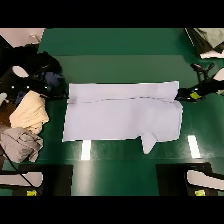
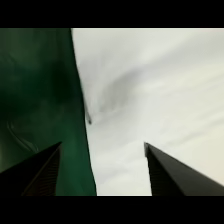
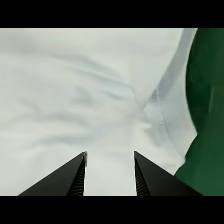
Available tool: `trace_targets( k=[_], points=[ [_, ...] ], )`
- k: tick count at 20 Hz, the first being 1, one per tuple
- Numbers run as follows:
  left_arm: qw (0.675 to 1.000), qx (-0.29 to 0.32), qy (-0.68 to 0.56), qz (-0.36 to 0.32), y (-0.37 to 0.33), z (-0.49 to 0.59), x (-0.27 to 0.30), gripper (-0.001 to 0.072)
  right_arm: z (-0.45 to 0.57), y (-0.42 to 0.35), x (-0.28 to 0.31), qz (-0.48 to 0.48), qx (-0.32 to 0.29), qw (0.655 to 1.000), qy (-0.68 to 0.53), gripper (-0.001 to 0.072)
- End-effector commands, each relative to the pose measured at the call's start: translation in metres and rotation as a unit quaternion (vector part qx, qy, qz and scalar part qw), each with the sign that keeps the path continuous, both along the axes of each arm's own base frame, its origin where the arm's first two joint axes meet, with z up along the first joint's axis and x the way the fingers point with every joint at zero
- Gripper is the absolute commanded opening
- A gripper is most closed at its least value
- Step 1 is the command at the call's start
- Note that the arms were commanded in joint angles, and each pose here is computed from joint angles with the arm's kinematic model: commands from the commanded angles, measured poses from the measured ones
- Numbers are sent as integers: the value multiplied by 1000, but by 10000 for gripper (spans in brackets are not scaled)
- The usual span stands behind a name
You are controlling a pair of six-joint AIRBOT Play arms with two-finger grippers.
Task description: Fold the shirts.
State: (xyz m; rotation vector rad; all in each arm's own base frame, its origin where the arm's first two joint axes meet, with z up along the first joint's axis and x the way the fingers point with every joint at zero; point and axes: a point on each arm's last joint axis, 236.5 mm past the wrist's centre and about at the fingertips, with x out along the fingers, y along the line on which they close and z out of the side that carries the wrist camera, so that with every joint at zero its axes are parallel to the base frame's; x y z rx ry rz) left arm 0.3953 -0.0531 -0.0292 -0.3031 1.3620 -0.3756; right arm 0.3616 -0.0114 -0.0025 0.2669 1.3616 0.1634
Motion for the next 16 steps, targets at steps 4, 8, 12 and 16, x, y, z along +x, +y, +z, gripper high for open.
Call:
trace_targets(
  k=[4, 8, 12, 16],
  points=[
    [998, -15, 57, 16, 0, -12, -104, 597, 62, 16, -44, 33, 70, 997, -20, 336],
    [992, -23, 117, 28, -14, -56, -181, 598, 80, 17, -47, 35, 60, 996, -48, 336],
    [990, -29, 137, 23, -19, -65, -201, 597, 81, 18, -50, 36, 60, 996, -46, 336],
    [989, -54, 133, 24, -30, -60, -198, 585, 80, 18, -52, 38, 60, 997, -41, 336]
  ],
)
